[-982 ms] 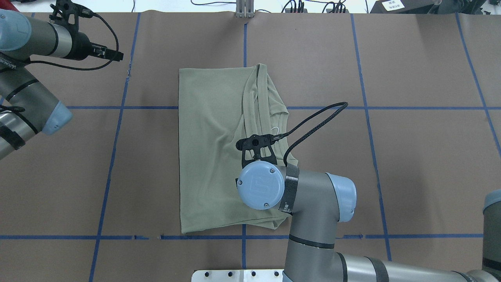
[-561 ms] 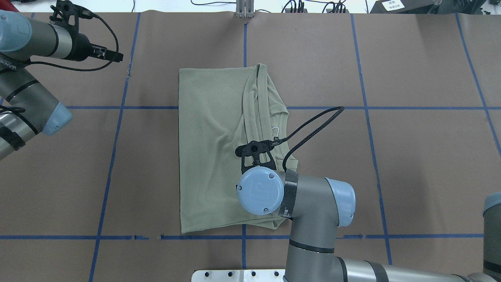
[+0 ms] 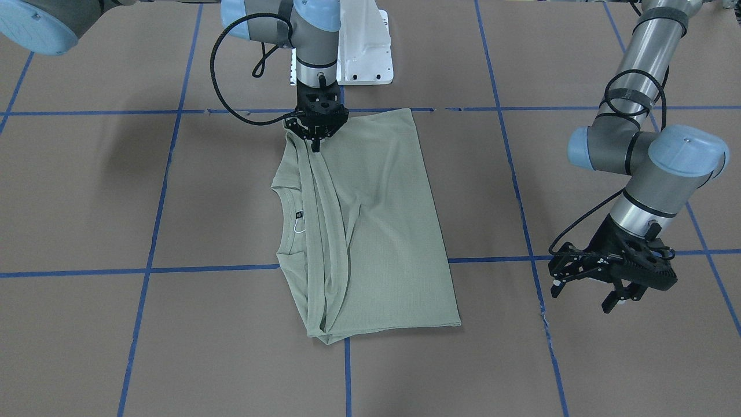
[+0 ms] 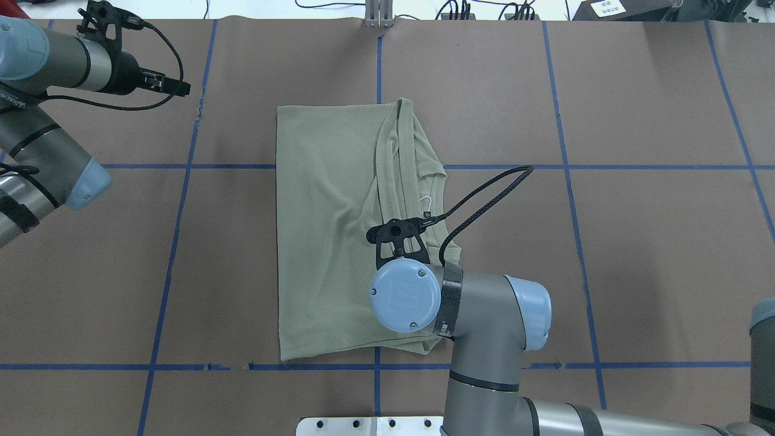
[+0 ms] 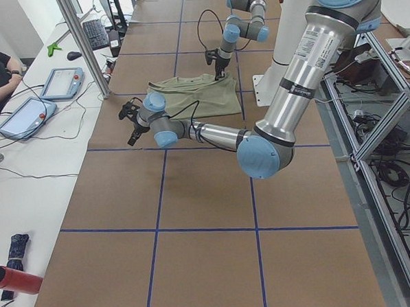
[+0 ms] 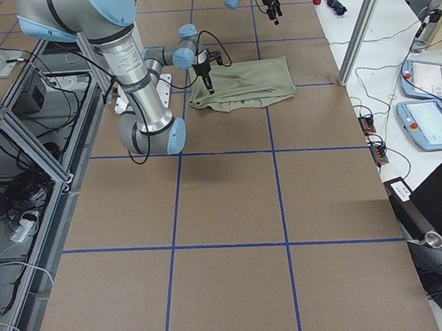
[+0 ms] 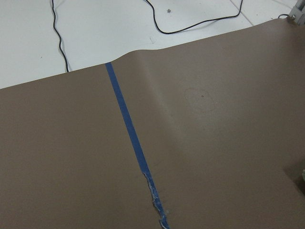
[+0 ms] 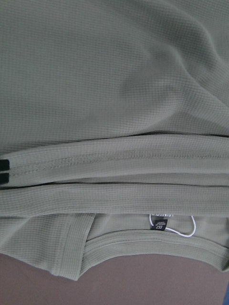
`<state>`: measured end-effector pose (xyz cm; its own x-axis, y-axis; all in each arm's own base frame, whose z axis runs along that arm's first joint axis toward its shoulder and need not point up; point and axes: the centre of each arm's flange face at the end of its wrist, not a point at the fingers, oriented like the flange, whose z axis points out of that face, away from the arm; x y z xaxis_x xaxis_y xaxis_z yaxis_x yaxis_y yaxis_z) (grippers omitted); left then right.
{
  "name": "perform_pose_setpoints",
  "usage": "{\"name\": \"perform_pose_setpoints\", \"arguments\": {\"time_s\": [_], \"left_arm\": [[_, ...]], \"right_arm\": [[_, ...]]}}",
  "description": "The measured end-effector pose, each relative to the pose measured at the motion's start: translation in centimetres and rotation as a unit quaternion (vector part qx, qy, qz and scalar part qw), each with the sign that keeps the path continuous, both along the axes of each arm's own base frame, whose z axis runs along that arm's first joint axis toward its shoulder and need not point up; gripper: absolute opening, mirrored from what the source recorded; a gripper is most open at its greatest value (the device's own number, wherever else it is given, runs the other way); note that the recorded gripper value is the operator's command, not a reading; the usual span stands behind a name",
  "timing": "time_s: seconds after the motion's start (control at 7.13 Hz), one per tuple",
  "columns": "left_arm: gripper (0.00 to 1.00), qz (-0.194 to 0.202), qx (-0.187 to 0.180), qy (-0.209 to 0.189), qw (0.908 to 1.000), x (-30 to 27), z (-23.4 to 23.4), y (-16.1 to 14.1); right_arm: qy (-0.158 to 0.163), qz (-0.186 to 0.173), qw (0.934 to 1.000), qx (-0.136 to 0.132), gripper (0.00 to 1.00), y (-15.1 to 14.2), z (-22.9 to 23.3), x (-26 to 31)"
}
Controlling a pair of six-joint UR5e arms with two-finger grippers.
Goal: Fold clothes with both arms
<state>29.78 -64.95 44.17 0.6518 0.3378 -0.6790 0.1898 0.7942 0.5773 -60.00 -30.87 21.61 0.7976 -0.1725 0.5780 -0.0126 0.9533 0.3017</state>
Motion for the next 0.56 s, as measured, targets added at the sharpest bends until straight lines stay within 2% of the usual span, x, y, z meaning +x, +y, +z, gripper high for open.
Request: {"name": "perform_pose_setpoints", "arguments": {"time_s": [0.14, 0.56], "left_arm": [[1.00, 0.000, 0.000, 0.000, 1.0000, 0.00, 0.00, 0.00], [1.00, 0.000, 0.000, 0.000, 1.0000, 0.01, 0.06, -0.01]], "right_arm": [[0.000, 0.000, 1.0000, 0.000, 0.35, 0.00, 0.02, 0.00], [0.003, -0.004, 1.0000, 0.001, 0.34, 0.01, 0.25, -0.25]]}}
